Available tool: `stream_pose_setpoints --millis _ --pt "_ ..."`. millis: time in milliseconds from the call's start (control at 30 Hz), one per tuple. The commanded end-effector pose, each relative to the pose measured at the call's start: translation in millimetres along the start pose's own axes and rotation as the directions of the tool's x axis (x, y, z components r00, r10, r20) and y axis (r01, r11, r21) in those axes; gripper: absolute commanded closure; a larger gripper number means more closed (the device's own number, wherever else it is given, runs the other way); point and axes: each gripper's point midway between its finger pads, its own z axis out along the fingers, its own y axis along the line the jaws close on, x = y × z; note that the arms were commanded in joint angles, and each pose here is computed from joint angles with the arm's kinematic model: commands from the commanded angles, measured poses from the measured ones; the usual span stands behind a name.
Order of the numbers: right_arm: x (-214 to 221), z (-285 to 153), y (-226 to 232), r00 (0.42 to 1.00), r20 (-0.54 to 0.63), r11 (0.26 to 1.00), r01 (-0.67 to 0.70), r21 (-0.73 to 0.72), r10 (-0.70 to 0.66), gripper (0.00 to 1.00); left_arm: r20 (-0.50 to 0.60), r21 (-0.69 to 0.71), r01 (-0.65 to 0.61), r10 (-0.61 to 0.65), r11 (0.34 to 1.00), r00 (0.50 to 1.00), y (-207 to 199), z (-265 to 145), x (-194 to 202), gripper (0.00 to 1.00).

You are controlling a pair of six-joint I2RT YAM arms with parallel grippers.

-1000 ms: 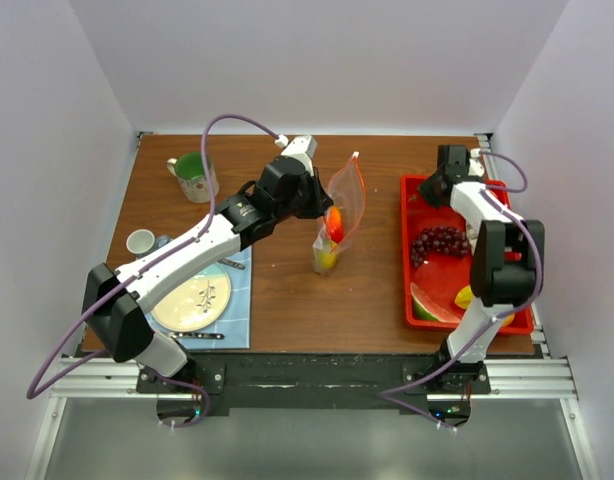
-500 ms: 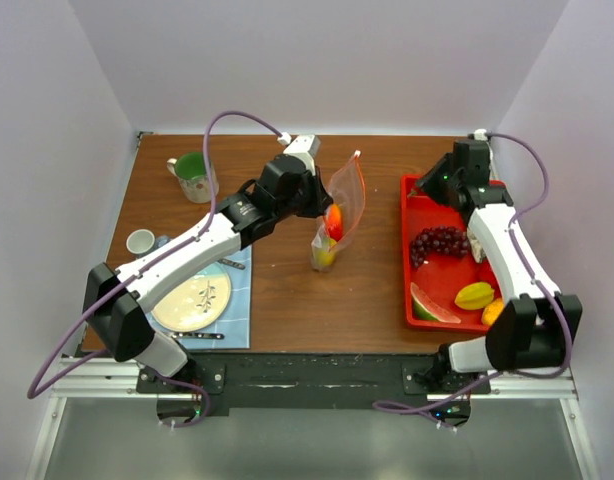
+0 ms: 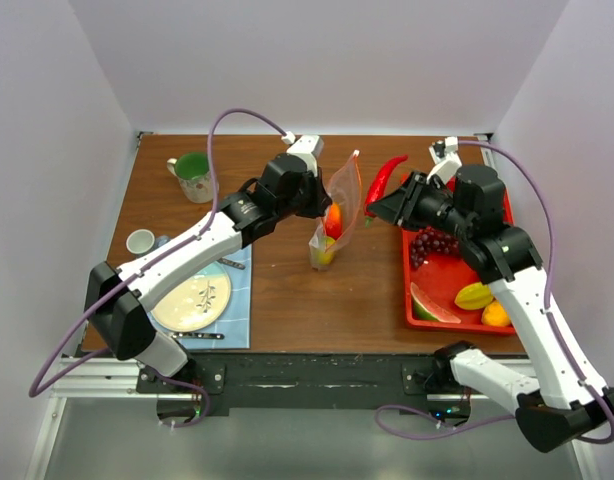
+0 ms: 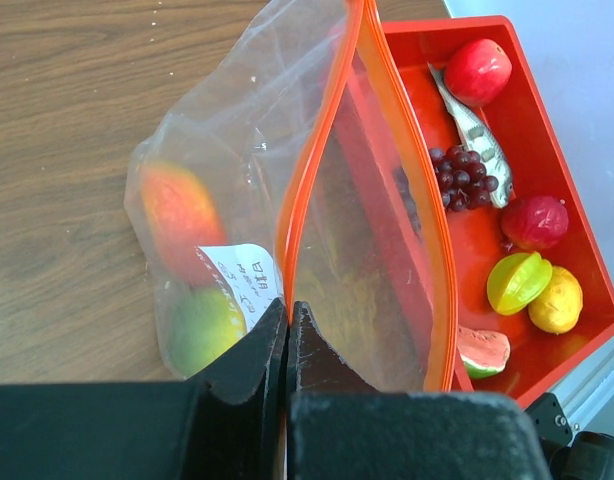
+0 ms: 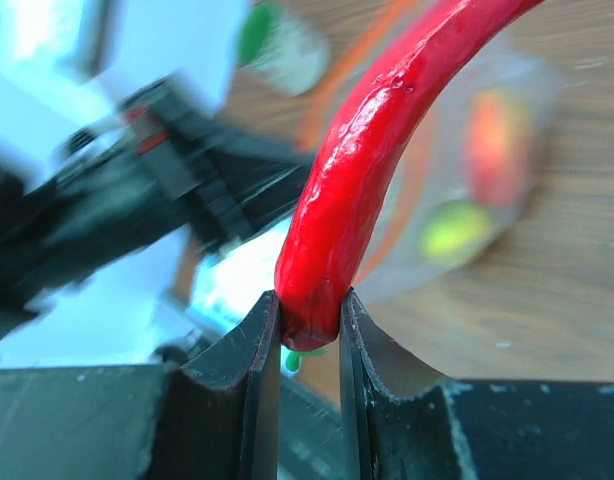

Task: Place the food in the zip-top bag and seal the zipper
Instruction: Place the fake vegetable in the zipper food storage bag.

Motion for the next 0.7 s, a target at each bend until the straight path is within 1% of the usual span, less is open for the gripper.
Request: stream_pose_setpoints --millis 0,33,67,100,200,233,267,333,367,433,467,500,667 --pt "13 -14 51 0.997 -0.081 0.974 -0.029 -0.227 0.010 1.00 0.048 0.038 -0.017 0.015 0.999 0.999 -10 -1 -22 1.00" --pt "14 -16 61 0.994 -0.100 0.961 -0.068 -0.269 0.042 1.00 0.051 0.039 -0.017 0.015 0.999 0.999 -10 -1 -23 1.00" --pt "11 -18 73 0.995 -0.094 0.942 -0.067 -0.330 0.038 1.00 0.053 0.039 -0.017 0.015 0.999 0.999 -11 -1 -23 1.00" --pt "19 -20 83 0.991 -0.132 0.924 -0.082 -0.373 0.035 1.00 0.051 0.038 -0.017 0.015 0.999 0.999 -11 -1 -23 1.00" --pt "21 -23 97 0.986 -0.155 0.896 -0.125 -0.426 0.064 1.00 0.051 0.036 -0.014 0.012 0.999 0.999 -10 0 -23 1.00" --pt "23 -24 100 0.979 -0.178 0.884 -0.164 -0.438 0.094 1.00 0.051 0.036 -0.012 0.010 0.999 0.999 -10 0 -23 1.00" --pt "20 -25 106 0.981 -0.167 0.866 -0.164 -0.473 0.094 1.00 0.053 0.034 -0.012 0.010 0.999 0.999 -10 0 -24 1.00" --pt "27 -20 103 0.970 -0.206 0.858 -0.214 -0.467 0.130 1.00 0.058 0.032 -0.010 0.008 0.999 0.998 -10 -1 -25 1.00" --pt "27 -19 102 0.971 -0.201 0.856 -0.214 -0.470 0.132 1.00 0.061 0.033 -0.010 0.008 0.999 0.998 -10 -2 -26 1.00" --pt "35 -11 96 0.956 -0.242 0.849 -0.264 -0.458 0.166 1.00 0.062 0.034 -0.008 0.006 0.999 0.998 -11 -3 -27 1.00" --pt "33 -10 99 0.957 -0.235 0.838 -0.264 -0.478 0.168 1.00 0.066 0.033 -0.008 0.006 0.999 0.998 -11 -5 -28 1.00" --pt "39 -4 93 0.949 -0.256 0.837 -0.289 -0.466 0.185 1.00 0.070 0.030 -0.008 0.006 1.000 0.998 -10 -6 -29 1.00" --pt "48 6 77 0.939 -0.267 0.854 -0.316 -0.414 0.218 1.00 0.084 0.032 -0.008 0.006 0.999 0.996 -12 -12 -34 1.00"
